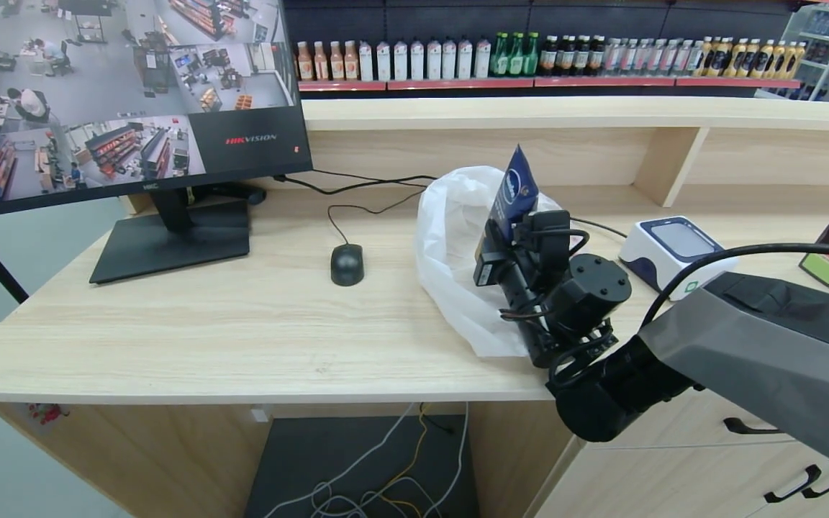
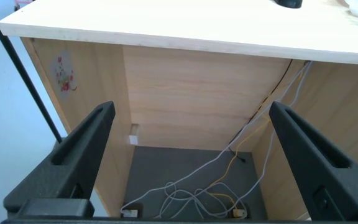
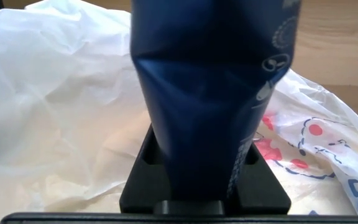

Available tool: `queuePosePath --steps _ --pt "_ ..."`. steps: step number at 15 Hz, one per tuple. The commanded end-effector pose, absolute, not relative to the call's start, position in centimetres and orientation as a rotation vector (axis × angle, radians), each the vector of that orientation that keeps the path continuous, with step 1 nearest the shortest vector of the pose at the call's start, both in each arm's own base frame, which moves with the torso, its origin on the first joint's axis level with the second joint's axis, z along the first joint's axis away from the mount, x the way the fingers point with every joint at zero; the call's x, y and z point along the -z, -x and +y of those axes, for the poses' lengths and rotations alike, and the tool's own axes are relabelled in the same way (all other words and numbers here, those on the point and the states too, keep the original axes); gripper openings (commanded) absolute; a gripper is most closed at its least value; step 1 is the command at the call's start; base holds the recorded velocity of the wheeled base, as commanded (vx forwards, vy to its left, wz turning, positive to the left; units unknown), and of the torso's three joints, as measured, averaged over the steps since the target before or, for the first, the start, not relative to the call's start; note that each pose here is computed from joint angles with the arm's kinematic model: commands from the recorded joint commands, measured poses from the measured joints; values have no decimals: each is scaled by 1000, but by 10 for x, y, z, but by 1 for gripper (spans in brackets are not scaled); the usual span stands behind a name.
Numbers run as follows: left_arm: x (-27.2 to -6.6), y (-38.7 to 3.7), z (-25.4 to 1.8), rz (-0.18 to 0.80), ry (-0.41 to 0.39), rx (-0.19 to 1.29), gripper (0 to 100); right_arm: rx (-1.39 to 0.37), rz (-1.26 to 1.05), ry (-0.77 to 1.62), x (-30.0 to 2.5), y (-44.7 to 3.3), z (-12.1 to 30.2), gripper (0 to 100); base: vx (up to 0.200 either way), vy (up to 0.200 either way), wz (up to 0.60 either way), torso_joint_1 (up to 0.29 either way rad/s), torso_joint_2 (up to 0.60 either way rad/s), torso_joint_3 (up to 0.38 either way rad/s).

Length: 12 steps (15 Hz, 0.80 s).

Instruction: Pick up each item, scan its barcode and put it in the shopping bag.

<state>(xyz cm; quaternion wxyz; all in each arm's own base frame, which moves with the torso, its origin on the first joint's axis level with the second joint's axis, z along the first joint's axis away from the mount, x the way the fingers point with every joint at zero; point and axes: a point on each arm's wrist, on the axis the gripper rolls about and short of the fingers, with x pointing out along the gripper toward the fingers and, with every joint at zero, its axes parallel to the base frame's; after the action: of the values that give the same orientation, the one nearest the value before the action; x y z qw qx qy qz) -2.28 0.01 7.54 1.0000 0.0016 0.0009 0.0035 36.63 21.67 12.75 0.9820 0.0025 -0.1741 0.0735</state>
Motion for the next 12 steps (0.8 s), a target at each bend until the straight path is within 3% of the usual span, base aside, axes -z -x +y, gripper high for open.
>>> queuePosePath --steps 1,6,7,12 --pt "-75 23 0 2 -3 -8 100 -141 -344 0 -128 -366 214 0 0 0 0 0 0 0" --pt "-75 23 0 2 -3 -8 100 -140 -342 -1 -127 -366 214 0 0 0 0 0 0 0" --pt "-75 23 0 2 -3 -8 100 -138 -336 3 -126 -365 214 100 0 0 0 0 0 0" --pt "-75 23 0 2 -3 -8 100 -144 -341 -6 -127 -365 216 100 0 0 0 0 0 0"
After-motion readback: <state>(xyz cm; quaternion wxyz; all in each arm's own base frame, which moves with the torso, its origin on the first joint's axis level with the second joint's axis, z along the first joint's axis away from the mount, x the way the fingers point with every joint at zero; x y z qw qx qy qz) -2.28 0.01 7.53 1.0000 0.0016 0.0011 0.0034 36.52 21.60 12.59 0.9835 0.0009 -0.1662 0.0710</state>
